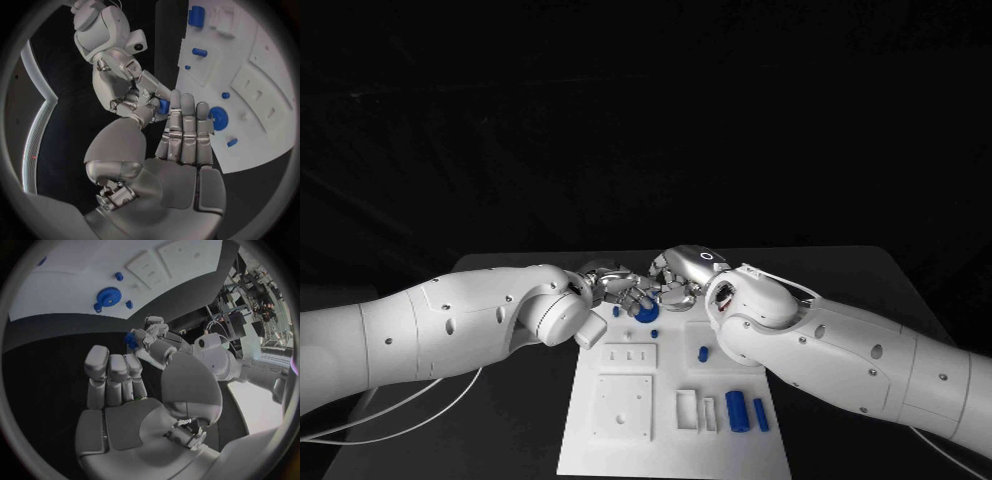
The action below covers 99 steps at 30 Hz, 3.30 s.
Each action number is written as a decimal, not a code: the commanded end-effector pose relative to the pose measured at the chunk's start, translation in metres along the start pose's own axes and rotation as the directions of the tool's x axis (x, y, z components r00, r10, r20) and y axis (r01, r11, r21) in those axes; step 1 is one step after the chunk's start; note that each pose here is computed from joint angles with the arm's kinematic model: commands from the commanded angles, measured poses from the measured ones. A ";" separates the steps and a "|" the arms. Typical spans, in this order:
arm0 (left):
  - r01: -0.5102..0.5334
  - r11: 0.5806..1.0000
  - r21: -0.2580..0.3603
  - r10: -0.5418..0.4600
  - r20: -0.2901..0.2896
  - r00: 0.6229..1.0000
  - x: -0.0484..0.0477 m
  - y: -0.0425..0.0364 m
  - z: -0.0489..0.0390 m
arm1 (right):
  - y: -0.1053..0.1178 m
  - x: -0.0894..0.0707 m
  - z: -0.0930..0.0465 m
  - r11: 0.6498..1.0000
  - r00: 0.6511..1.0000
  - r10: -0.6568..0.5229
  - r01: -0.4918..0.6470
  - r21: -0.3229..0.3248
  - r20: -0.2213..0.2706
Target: Assemble the parts on the task board
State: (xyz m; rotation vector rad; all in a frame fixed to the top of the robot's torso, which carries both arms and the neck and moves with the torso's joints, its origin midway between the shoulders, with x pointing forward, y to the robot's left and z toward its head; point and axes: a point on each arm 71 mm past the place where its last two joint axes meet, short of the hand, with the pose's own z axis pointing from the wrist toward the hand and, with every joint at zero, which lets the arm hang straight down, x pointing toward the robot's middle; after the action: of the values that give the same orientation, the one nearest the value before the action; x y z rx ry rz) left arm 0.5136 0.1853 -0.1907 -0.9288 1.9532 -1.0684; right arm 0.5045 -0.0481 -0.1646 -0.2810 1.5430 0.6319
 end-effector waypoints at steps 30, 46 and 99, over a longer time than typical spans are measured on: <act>-0.010 1.000 0.021 0.010 0.004 1.000 0.0026 -0.0054 -0.0001 | -0.002 0.011 -0.001 1.000 0.999 -0.002 0.003 0.008 -0.044; -0.169 0.985 0.027 0.166 0.089 0.982 -0.0019 -0.0071 -0.0005 | -0.021 0.012 -0.002 0.998 0.998 0.058 -0.058 0.030 0.002; -0.618 0.763 -0.188 0.627 -0.016 0.779 0.0143 0.0362 0.0152 | -0.148 -0.061 -0.042 0.934 0.937 0.227 -0.287 0.214 0.267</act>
State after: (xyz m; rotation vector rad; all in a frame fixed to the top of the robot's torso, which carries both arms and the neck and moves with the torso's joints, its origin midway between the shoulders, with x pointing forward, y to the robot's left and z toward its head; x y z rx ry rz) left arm 0.5117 0.1832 -0.2287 -0.3586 2.0960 -0.5010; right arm 0.5553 -0.2053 -0.1399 0.1911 1.4179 0.6285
